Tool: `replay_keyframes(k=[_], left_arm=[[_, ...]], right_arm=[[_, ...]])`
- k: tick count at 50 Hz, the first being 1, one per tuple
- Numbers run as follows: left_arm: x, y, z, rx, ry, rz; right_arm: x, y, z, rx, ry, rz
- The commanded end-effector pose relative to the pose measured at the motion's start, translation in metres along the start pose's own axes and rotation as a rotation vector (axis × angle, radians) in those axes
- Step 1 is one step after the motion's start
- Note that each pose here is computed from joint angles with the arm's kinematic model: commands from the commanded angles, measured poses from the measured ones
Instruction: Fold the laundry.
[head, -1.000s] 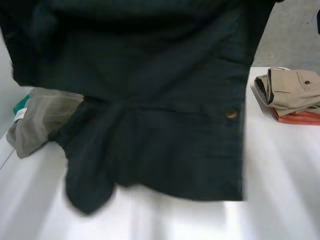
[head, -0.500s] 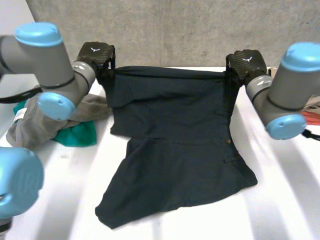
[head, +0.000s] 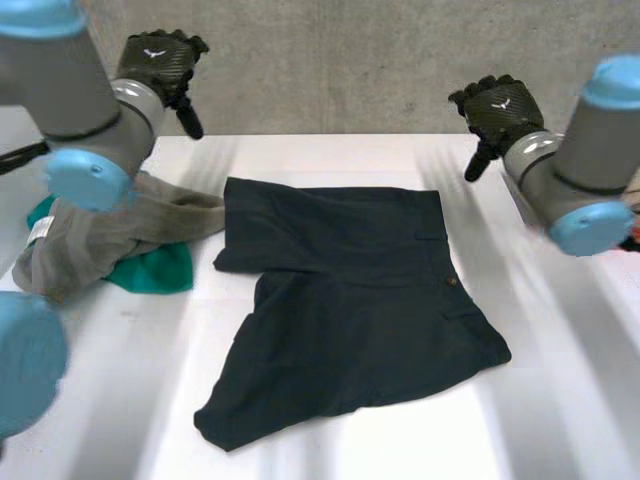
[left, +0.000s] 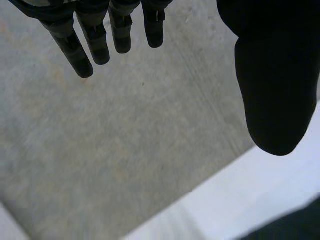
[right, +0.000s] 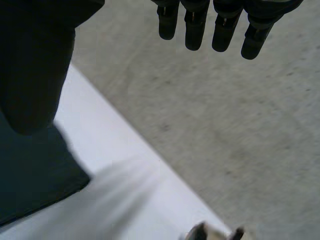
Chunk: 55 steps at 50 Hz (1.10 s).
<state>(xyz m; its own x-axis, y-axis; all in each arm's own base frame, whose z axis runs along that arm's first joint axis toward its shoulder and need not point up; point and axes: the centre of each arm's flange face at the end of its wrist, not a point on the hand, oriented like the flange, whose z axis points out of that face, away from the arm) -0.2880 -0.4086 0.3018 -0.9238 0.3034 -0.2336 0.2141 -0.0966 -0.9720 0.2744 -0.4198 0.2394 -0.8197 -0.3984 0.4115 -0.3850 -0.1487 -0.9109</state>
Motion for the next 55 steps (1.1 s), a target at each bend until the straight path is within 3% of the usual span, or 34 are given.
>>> replay_keyframes(k=[1,11,19,33,42,51,55], left_arm=[[0.010,-0.011,-0.089,-0.257,0.146,0.010],[0.039,0.036,-0.211,-0.533,0.396,0.033],[0.052,0.082,-0.266,-0.660,0.485,0.069],[0.065,0.119,-0.263,-0.633,0.485,0.094],[0.079,0.145,-0.258,-0.636,0.503,0.215],[0.075,0.120,-0.261,-0.555,0.441,0.311],[0.077,0.102,-0.286,-0.556,0.505,0.336]], right_arm=[[0.012,-0.008,-0.070,-0.218,-0.192,-0.030],[-0.003,0.019,-0.154,-0.392,-0.443,-0.043],[-0.032,0.052,-0.192,-0.373,-0.566,-0.067],[-0.055,0.098,-0.188,-0.268,-0.534,-0.116],[-0.054,0.103,-0.181,-0.257,-0.505,-0.083],[-0.037,0.074,-0.196,-0.241,-0.416,-0.168],[-0.018,0.061,-0.213,-0.333,-0.409,-0.188]])
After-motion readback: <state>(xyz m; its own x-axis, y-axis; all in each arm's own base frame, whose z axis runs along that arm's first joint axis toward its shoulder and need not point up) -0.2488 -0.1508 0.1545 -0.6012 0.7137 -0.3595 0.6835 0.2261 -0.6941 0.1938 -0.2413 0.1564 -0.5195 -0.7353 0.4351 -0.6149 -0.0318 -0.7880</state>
